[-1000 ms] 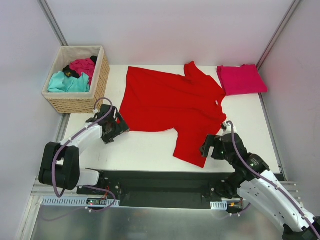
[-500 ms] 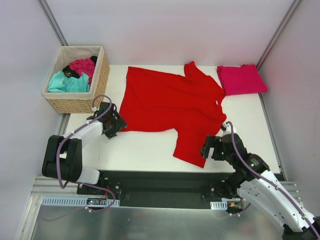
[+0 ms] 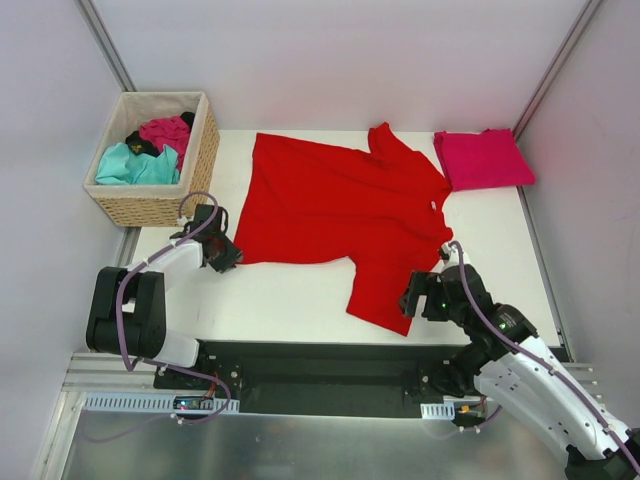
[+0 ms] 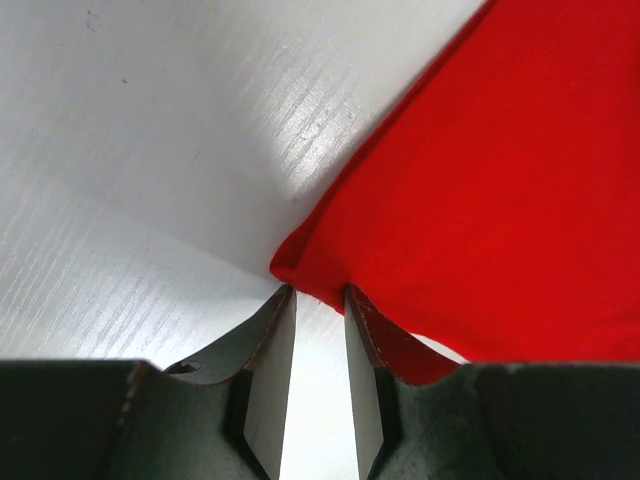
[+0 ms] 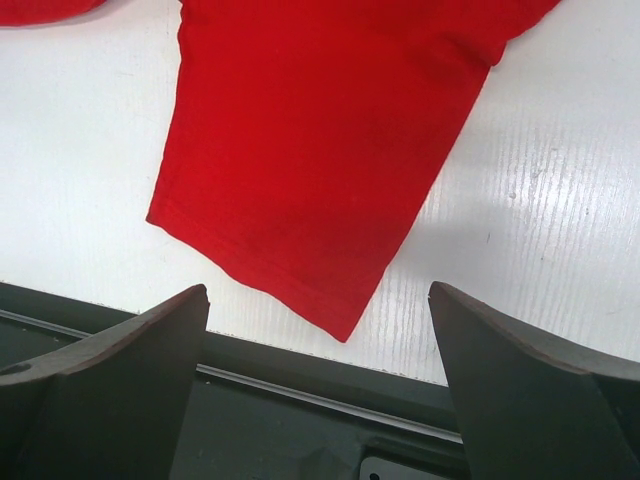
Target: Fold and stack the t-shirts
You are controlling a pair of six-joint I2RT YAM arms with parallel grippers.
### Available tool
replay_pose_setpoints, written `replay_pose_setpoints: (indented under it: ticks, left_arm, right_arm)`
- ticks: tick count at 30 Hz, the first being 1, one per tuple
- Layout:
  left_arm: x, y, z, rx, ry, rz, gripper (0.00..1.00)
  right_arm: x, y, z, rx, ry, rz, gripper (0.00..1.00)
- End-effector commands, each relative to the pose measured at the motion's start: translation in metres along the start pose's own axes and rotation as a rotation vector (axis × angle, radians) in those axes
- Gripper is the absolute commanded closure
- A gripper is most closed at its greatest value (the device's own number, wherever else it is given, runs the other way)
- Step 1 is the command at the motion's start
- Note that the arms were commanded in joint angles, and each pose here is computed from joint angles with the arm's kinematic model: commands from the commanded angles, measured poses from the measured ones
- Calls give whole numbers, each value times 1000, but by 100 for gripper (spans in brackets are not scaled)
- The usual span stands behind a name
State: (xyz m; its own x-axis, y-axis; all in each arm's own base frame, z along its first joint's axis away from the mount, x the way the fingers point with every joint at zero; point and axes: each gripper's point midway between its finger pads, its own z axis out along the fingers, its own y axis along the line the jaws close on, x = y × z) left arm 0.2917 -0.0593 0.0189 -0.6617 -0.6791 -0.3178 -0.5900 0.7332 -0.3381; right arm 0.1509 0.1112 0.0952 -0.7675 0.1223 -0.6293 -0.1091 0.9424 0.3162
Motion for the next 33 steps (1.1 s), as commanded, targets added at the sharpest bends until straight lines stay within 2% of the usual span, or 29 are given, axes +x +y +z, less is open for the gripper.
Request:
replay_pose_setpoints:
  ticks: [1,5,6,7,13,28,33]
  left_arm:
    - [1,21,6,-74,-7,-29,74]
    - [-1,24,5,-80,-17,-48,80]
    - [-5,24,4,-77,-30,-53,93]
    - [-5,25,4,-82,-33,-54,100]
    - [-7,28,3,-80,-47,-68,100]
    - [0,17,-2,12,-36,-66,100]
    - [-2,14,-4,24,-39,-66,100]
  right_arm:
    - [-9,9,-7,-34,-16,-5,4]
    - [-7,11,-7,-41,-6,2,4]
    - [-7,11,-7,-44,-7,7,4]
    - [-5,11,-7,-46,-1,9,4]
    - [3,7,-7,-46,7,25,4]
    - [68,-3,11,-54,180,185,1]
    - [78,-3,17,-46,227,209,7]
